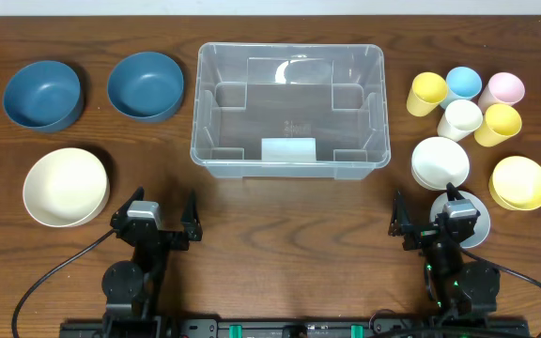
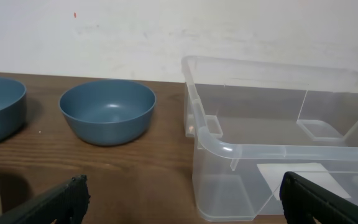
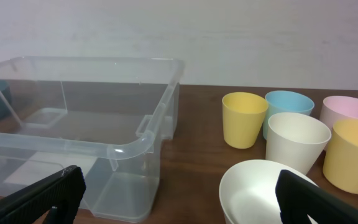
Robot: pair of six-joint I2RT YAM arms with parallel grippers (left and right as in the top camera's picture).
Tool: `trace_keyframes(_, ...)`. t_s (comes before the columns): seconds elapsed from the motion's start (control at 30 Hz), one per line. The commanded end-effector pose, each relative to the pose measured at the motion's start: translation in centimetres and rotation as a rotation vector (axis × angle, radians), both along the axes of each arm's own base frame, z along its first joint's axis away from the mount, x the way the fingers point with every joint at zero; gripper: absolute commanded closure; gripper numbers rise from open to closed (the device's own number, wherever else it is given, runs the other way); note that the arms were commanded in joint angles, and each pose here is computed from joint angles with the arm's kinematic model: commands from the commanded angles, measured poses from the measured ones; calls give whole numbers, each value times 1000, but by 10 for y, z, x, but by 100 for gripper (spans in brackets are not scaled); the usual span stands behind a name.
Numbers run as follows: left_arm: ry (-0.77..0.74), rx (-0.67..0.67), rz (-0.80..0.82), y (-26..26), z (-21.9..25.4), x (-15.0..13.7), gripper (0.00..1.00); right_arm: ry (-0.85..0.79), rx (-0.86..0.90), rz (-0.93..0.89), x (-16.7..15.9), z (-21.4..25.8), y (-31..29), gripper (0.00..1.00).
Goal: Pack container
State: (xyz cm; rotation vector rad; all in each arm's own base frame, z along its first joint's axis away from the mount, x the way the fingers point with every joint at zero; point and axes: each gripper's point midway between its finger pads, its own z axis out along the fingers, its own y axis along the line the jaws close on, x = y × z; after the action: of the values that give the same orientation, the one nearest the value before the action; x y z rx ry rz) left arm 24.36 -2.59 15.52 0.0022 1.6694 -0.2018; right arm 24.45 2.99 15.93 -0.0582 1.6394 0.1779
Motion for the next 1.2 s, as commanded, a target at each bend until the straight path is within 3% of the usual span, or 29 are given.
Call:
trace_keyframes(0.0,48,-1,-6,-1,-15,-1,2,-1,-12,-4,0,-1,-1,1)
trace_keyframes(0.63,48,-1,-6,-1,-15,-1,2,-85,19,-19,1,21,-4,1)
trace_keyframes(0.83,48,-1,-6,-1,-15,-1,2,-178,32,83,-4,44,13,1)
trace_keyframes(1.17,48,-1,-6,-1,-15,-1,2,-181,93,139,-12,65,22,1)
